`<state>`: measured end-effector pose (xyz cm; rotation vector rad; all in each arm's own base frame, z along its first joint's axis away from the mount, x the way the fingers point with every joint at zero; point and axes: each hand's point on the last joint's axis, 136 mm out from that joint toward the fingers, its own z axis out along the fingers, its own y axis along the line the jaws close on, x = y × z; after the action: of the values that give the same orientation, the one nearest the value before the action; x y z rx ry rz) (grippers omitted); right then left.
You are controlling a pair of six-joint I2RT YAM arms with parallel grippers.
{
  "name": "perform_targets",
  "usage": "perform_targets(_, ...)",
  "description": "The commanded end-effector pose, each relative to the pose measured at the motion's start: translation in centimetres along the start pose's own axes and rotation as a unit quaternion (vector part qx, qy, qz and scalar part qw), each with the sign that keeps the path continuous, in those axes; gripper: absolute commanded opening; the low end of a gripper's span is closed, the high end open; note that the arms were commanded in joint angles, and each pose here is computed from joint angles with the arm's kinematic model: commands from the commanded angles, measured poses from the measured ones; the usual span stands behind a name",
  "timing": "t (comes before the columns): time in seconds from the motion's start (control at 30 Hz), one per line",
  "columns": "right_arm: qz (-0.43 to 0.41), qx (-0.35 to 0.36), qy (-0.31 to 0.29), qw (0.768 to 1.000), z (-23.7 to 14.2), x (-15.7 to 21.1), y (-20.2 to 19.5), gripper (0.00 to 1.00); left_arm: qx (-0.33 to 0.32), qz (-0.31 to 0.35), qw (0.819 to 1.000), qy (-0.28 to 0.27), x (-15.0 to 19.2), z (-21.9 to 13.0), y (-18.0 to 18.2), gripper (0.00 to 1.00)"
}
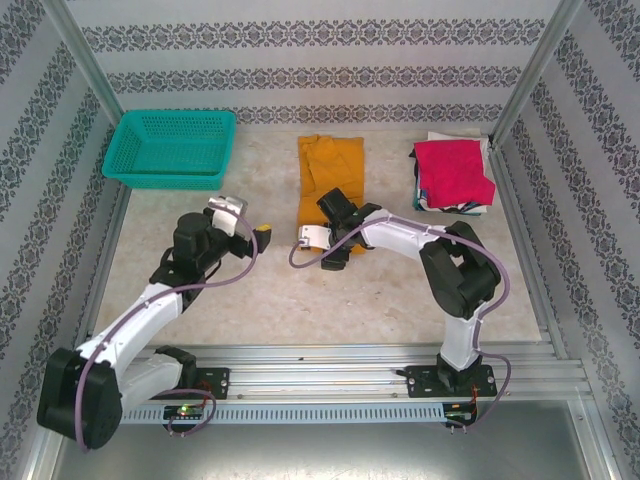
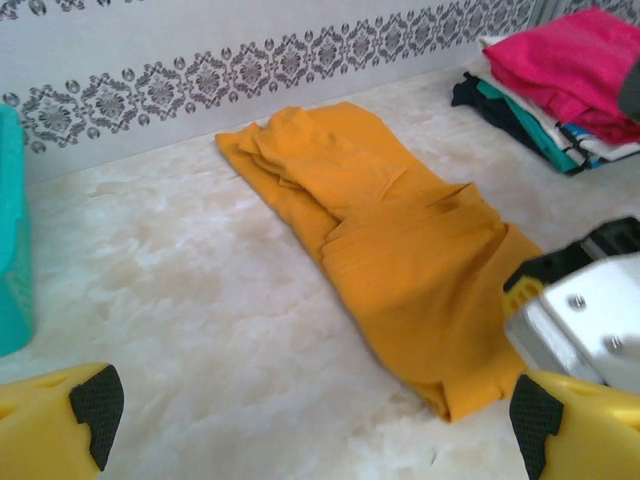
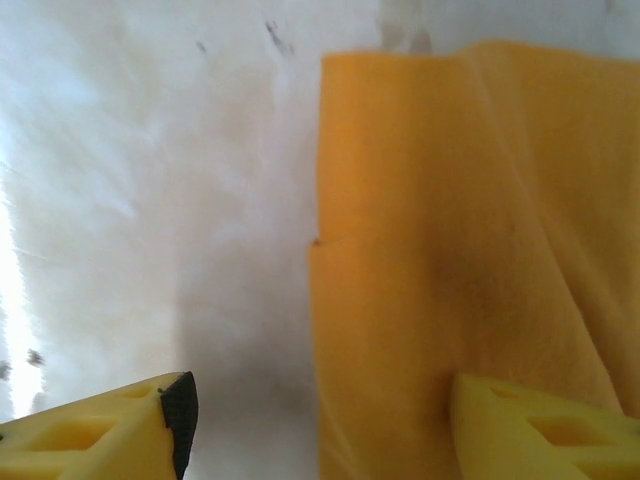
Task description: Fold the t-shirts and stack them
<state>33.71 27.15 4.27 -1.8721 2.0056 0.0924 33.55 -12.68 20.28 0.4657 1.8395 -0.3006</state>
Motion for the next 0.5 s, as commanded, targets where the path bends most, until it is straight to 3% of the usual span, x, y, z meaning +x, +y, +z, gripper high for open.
perform_targets(0.0, -0.019, 0.008, 0.029, 0.999, 0.3, 1.1, -1.3, 0.65, -0.01, 0.028, 0.999, 0.02, 1.9, -0.8, 0.2, 1.0)
perform_targets(0.2, -0.01, 0.002, 0.043, 0.999, 1.6, 2.0, -2.0, 0.53, -0.002, 0.032, 0.999, 0.021, 2.3, -0.6, -0.1, 1.0)
perform_targets(0.47, -0.007, -0.001, 0.05, 0.999, 2.7, 2.1, -1.7, 0.59, 0.001, 0.026, 0.999, 0.037, 2.9, 0.8, 0.1, 1.0)
